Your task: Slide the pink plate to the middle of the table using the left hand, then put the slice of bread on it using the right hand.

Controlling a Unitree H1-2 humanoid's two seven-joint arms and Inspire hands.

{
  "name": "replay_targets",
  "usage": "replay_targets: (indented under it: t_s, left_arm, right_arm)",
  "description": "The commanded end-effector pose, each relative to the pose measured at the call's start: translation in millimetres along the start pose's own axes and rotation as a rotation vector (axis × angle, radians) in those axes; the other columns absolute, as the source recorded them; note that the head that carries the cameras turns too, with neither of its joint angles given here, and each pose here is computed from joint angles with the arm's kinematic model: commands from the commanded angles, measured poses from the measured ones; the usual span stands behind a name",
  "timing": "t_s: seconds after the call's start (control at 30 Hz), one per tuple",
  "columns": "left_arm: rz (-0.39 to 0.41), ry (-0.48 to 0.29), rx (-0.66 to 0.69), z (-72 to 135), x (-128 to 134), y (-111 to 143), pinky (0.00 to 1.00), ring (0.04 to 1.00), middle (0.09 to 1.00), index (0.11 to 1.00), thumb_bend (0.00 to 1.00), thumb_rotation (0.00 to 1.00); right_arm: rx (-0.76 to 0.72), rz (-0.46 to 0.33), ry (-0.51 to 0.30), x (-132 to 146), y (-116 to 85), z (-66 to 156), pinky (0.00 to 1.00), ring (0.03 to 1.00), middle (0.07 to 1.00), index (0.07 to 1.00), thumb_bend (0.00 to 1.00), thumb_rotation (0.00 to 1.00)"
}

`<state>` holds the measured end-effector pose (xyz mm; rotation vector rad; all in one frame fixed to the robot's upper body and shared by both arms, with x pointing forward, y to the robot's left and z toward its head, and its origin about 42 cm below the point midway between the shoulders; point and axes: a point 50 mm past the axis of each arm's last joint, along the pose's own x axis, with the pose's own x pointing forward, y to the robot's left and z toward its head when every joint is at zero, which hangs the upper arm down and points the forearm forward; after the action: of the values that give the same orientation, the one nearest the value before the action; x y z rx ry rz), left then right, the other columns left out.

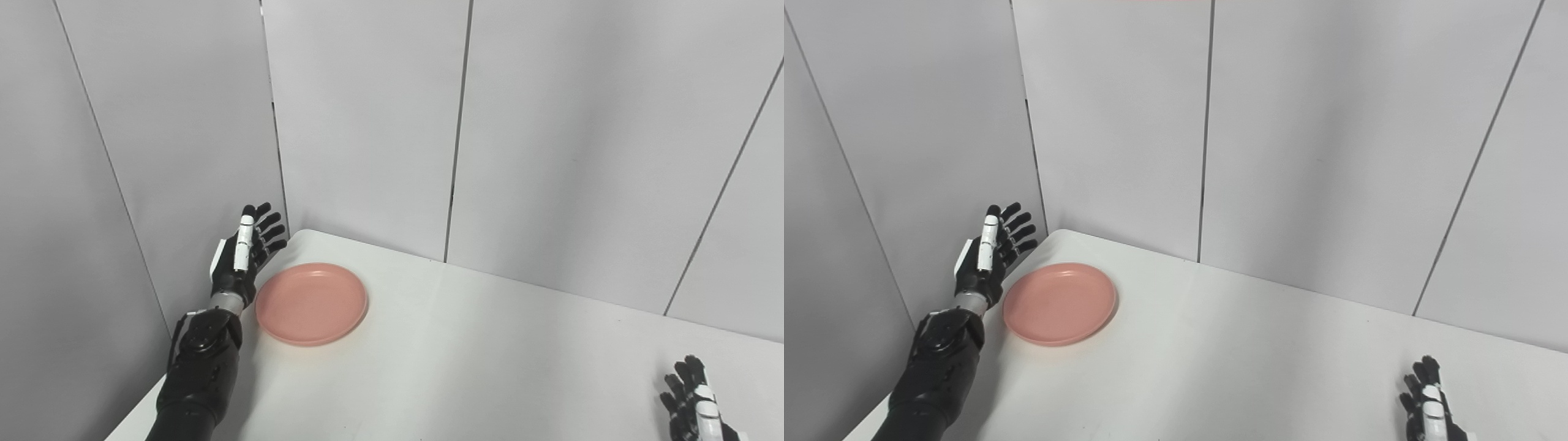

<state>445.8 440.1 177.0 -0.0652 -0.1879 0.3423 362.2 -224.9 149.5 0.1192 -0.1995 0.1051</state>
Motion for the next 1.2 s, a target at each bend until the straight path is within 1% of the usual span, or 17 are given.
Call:
replay_targets:
  t_s: [0.0, 0.17, 0.33, 0.5, 0.7, 0.8, 0.9, 1.03, 1.17]
  left_arm:
    - [0.013, -0.131, 0.035, 38, 22, 10, 0.75, 0.822, 0.847, 0.85, 0.74, 1.0]
    - [0.03, -0.105, 0.071, 29, 22, 22, 0.76, 0.829, 0.842, 0.844, 0.74, 1.0]
    - [0.047, -0.08, 0.078, 19, 19, 26, 0.77, 0.826, 0.843, 0.839, 0.75, 1.0]
    - [0.04, -0.057, 0.081, 12, 16, 26, 0.8, 0.824, 0.836, 0.837, 0.75, 1.0]
    - [0.023, -0.032, 0.073, 5, 13, 20, 0.8, 0.815, 0.814, 0.817, 0.74, 0.99]
    - [0.011, -0.03, 0.073, 1, 11, 16, 0.79, 0.816, 0.808, 0.836, 0.73, 1.0]
    - [-0.01, -0.027, 0.063, -4, 8, 11, 0.8, 0.823, 0.808, 0.835, 0.73, 1.0]
    - [-0.038, -0.017, 0.064, -10, 6, 4, 0.82, 0.841, 0.825, 0.86, 0.74, 1.0]
    - [-0.056, -0.02, 0.051, -12, 4, -1, 0.83, 0.845, 0.831, 0.862, 0.76, 0.99]
  right_arm:
    - [-0.002, 0.022, -0.101, 10, 6, 20, 1.0, 1.0, 1.0, 1.0, 0.49, 1.0]
    - [-0.002, 0.028, -0.102, 9, 6, 21, 1.0, 1.0, 1.0, 1.0, 0.5, 1.0]
    - [0.004, 0.022, -0.105, 8, 6, 22, 1.0, 1.0, 1.0, 1.0, 0.51, 1.0]
    - [0.002, 0.021, -0.103, 8, 5, 22, 1.0, 1.0, 1.0, 1.0, 0.51, 1.0]
    - [-0.002, 0.019, -0.103, 8, 5, 23, 1.0, 1.0, 1.0, 1.0, 0.51, 1.0]
    - [-0.003, 0.015, -0.103, 8, 4, 23, 1.0, 1.0, 1.0, 1.0, 0.52, 0.99]
    - [0.001, 0.014, -0.103, 8, 4, 23, 1.0, 1.0, 1.0, 1.0, 0.52, 0.99]
    - [0.005, 0.015, -0.101, 8, 5, 23, 1.0, 1.0, 1.0, 1.0, 0.52, 0.98]
    - [0.005, 0.017, -0.104, 7, 5, 24, 1.0, 1.0, 1.0, 1.0, 0.5, 0.99]
